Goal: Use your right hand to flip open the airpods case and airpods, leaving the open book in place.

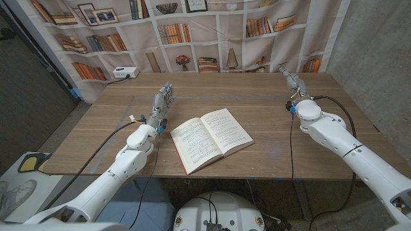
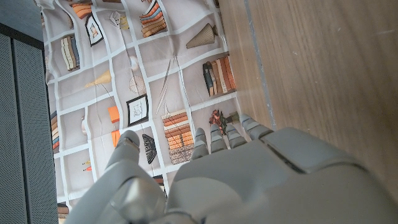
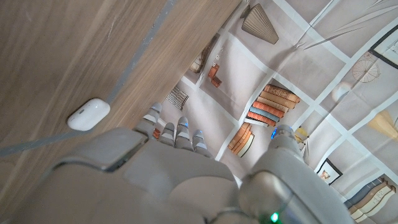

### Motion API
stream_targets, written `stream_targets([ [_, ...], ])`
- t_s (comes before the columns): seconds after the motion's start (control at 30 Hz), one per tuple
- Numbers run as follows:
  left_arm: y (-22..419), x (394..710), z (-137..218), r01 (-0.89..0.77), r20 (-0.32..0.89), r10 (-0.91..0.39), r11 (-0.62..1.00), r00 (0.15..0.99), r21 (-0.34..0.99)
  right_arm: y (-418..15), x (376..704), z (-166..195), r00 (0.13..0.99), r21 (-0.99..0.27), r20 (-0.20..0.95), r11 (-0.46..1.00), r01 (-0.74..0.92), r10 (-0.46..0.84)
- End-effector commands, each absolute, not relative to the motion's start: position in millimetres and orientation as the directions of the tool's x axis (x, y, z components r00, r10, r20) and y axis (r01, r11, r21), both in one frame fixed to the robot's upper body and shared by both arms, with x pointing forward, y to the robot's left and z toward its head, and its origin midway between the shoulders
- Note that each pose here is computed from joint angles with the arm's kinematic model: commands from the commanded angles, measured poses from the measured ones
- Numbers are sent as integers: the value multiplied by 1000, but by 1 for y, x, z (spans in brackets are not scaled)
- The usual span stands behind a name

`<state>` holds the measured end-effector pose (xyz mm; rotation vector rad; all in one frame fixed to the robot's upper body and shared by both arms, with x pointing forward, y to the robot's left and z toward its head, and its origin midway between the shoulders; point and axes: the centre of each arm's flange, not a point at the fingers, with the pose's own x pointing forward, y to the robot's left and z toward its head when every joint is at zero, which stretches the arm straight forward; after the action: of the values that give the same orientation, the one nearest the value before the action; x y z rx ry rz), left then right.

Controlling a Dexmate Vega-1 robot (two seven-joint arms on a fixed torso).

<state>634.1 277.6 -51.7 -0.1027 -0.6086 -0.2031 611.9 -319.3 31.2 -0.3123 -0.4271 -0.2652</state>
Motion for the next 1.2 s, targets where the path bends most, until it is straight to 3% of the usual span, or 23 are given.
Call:
stream_targets([
  [0.03,277,634,-50,223,571,-169,975,803,-24,-325,613,37,881,-281,416,889,361,-226],
  [1.2,271,634,-50,219,560,-171,975,810,-20,-331,607,55,857,-408,340,761,505,-387],
])
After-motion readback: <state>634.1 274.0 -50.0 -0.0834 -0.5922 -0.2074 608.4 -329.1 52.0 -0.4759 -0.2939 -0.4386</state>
